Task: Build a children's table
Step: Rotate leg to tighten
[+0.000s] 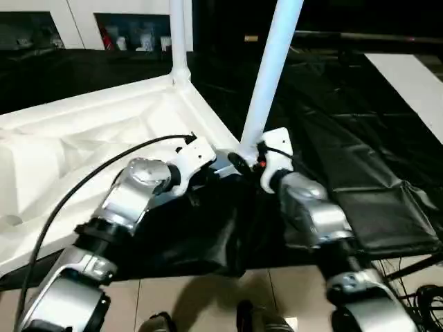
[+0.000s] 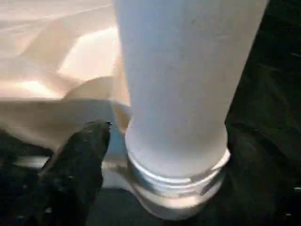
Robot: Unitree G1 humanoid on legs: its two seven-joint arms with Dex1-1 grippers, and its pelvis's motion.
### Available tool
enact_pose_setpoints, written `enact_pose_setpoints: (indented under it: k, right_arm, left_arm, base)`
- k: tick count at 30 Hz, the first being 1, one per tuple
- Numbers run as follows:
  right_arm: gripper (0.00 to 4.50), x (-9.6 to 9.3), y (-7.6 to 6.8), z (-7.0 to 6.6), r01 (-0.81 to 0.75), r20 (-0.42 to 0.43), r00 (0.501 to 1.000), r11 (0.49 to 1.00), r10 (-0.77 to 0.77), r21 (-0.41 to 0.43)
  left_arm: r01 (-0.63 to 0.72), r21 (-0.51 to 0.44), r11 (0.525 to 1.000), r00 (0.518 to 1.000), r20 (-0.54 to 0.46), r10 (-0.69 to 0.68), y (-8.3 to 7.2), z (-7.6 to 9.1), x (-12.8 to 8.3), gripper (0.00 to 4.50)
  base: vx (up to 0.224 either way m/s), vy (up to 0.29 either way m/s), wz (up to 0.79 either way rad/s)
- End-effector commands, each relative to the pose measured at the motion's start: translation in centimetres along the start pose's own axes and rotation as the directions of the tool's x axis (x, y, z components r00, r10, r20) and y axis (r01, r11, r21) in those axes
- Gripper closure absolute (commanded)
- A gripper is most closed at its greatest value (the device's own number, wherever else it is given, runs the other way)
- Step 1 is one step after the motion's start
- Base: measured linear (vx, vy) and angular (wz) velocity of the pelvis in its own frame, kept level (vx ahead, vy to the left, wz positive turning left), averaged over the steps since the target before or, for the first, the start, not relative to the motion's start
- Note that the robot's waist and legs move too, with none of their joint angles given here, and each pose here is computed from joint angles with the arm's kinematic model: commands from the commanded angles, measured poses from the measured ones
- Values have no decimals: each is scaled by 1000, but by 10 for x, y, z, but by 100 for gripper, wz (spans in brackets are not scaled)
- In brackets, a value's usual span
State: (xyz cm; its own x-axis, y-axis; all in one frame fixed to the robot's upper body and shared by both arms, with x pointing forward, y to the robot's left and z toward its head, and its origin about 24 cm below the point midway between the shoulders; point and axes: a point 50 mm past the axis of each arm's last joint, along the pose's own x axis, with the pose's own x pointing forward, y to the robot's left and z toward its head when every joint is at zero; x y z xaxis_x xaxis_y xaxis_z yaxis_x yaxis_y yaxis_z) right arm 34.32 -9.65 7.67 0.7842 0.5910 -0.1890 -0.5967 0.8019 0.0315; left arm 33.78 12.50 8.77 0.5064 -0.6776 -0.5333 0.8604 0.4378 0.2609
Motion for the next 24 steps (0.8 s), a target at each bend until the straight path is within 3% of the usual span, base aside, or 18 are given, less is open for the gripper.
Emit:
enact_pose_setpoints:
  k: [1,9,10,19,24]
  right_arm:
    - [50,-14,-2,8,-135,-19,991,986,134,-100]
    - [50,-41,-12,9,-298,-63,954,937,292,-183]
    - [50,-48,-11,8,-364,-78,931,908,356,-207]
    - [50,-57,0,1,-540,-162,841,817,516,-202]
    - [50,-55,0,1,-544,-158,838,816,522,-194]
  left_arm:
    - [129,22,991,989,-74,-127,-17,-26,-2,450]
    - [295,83,952,955,-52,-292,-29,-30,-19,450]
    - [323,91,942,946,-27,-322,-30,-29,-25,450]
    - [412,117,904,907,43,-419,-37,-19,-39,450]
    - [414,120,902,906,44,-421,-37,-18,-39,450]
  base:
    - [0,0,0]
    - [79,-39,7]
    - [74,-21,4]
    - [0,0,0]
    - [0,0,0]
